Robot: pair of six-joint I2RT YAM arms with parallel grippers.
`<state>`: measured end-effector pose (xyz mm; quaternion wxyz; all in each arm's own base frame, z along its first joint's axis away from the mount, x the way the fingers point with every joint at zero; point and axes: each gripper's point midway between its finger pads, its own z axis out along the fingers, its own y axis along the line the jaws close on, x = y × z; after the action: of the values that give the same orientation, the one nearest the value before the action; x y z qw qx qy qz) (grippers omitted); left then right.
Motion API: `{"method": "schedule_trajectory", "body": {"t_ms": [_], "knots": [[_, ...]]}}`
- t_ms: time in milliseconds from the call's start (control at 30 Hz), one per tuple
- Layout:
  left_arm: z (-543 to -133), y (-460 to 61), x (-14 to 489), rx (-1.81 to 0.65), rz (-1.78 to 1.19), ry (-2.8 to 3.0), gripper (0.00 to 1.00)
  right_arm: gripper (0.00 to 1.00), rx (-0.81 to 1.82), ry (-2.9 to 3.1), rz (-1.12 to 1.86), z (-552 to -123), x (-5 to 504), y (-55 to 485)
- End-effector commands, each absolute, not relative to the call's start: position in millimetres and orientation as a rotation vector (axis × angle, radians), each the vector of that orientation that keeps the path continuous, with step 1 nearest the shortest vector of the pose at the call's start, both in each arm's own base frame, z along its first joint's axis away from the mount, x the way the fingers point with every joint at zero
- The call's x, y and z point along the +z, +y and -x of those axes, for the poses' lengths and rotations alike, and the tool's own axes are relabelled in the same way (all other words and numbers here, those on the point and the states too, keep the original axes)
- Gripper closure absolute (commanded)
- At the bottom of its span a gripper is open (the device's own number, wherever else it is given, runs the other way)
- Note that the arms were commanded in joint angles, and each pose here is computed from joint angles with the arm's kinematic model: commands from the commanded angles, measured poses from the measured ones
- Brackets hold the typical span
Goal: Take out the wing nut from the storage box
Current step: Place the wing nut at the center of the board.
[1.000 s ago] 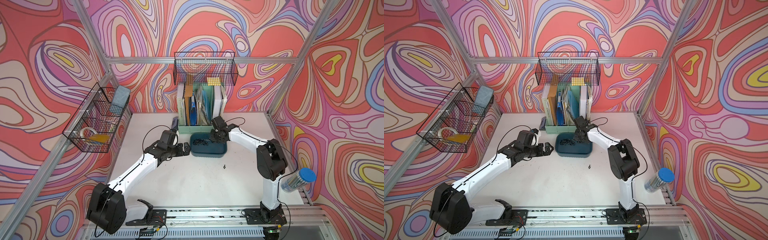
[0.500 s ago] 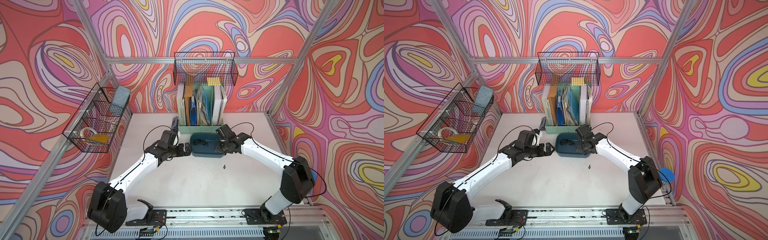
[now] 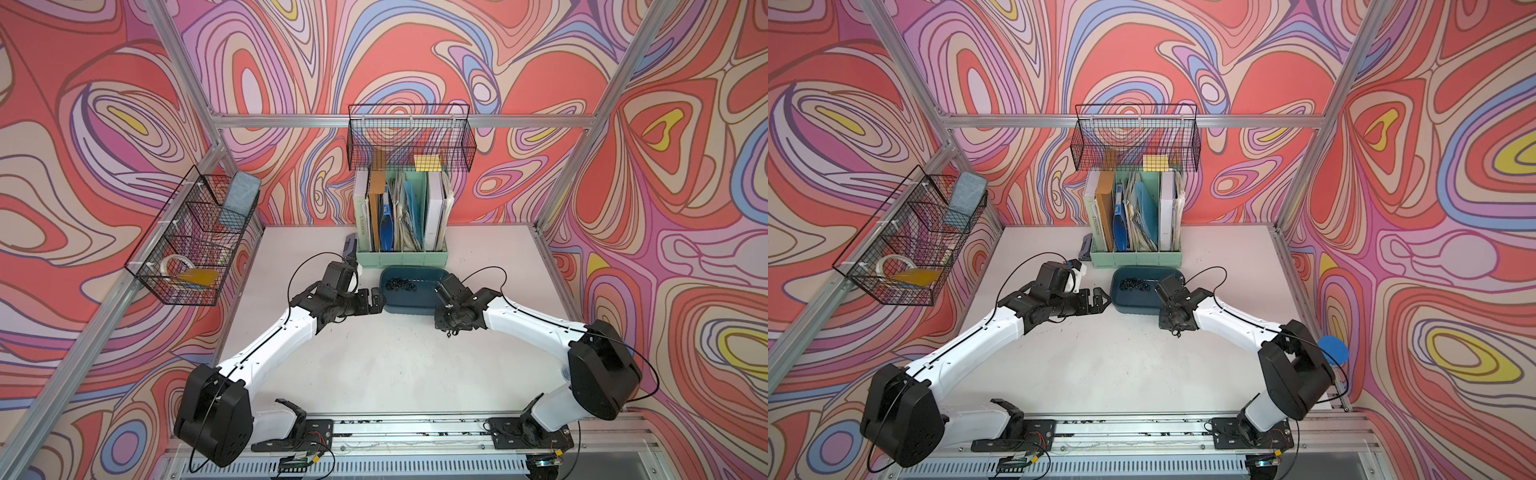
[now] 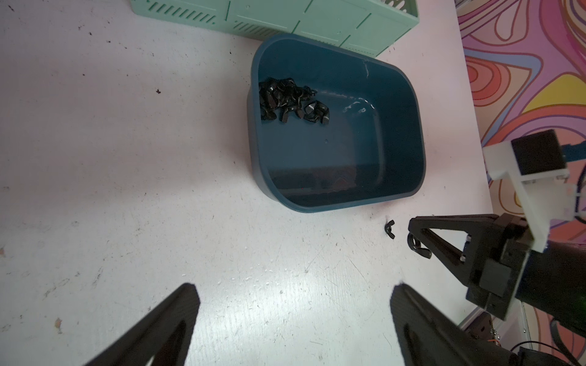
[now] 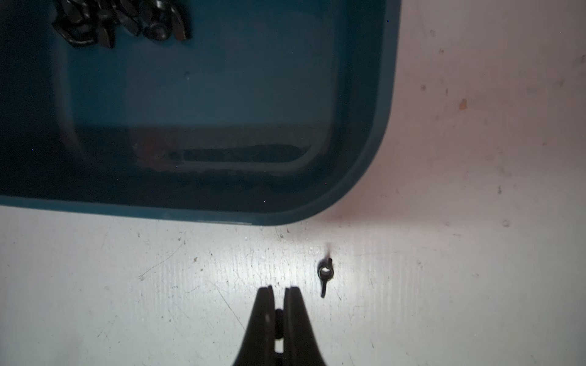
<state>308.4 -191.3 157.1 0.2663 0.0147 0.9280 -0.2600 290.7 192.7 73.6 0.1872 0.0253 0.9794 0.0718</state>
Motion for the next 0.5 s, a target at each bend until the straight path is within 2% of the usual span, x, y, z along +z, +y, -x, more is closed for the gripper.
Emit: {"method": "schedule_trajectory", "body": {"t_ms": [0,467], "knots": [[-304,-191,171,-0.694,-0.059,2.493,0.01,1.0,0.209,2.731,-0.066,-297,63,198],[-300,-189,173,-0.676,-0.061,2.503,0.01,1.0,0.161,2.77,-0.045,-294,29,195]]}}
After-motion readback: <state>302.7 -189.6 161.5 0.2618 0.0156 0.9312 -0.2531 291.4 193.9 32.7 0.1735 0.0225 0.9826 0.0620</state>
